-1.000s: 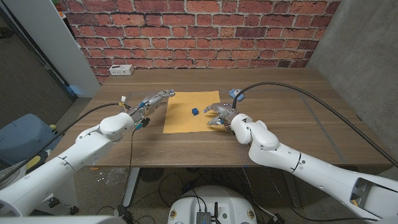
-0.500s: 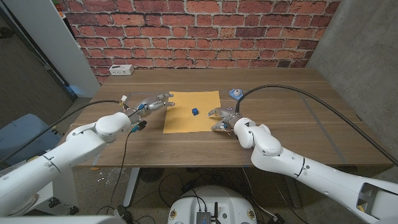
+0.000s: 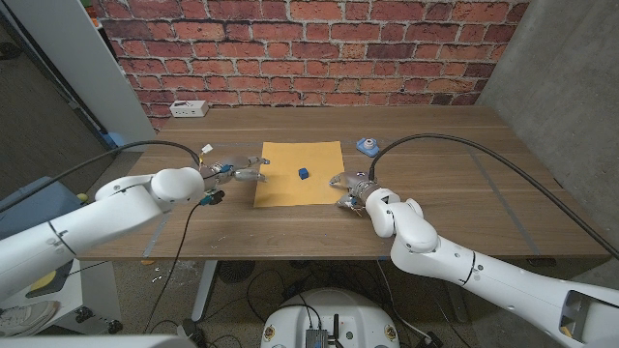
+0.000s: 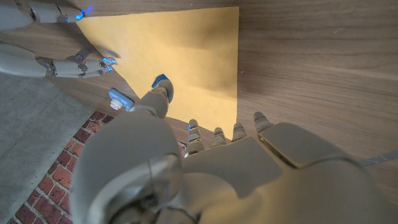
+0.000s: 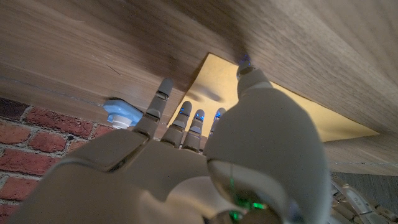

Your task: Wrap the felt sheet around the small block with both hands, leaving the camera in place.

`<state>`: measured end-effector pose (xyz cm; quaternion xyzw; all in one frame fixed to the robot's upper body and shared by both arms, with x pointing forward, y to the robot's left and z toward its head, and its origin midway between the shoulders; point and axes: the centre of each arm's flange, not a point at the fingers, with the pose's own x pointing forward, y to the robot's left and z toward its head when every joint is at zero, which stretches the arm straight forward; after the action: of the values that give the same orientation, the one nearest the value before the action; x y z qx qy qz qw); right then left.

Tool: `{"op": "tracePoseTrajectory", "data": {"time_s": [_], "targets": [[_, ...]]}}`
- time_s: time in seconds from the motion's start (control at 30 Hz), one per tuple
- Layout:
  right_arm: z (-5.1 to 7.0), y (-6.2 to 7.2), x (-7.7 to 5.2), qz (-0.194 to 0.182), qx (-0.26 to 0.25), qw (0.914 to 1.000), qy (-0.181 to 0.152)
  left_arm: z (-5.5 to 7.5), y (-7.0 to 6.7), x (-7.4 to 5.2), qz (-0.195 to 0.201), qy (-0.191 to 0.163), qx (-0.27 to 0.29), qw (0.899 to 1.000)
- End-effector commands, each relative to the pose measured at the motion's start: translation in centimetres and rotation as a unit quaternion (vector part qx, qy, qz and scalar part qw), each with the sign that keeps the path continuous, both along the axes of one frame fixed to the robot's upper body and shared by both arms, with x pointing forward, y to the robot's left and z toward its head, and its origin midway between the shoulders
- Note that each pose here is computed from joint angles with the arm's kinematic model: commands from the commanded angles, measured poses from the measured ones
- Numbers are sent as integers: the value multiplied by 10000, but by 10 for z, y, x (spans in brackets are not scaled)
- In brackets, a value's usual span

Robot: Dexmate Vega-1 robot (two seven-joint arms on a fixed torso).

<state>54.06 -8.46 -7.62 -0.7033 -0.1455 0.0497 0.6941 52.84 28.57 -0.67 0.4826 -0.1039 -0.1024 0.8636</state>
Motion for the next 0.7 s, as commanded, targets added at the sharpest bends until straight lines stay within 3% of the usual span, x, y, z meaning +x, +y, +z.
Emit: {"op": "tracePoseTrajectory", "data": {"time_s": [0.03,0.27,0.7], "targets": [[-11,1,12,-202,-194,9996,-69,6,-4,-14,422,166,669,9967],[-14,3,30,-243,-233,9993,151,7,-4,-14,412,171,651,9969],[-21,-1,52,-83,-181,9998,24,5,-2,-13,453,289,580,9969]]}}
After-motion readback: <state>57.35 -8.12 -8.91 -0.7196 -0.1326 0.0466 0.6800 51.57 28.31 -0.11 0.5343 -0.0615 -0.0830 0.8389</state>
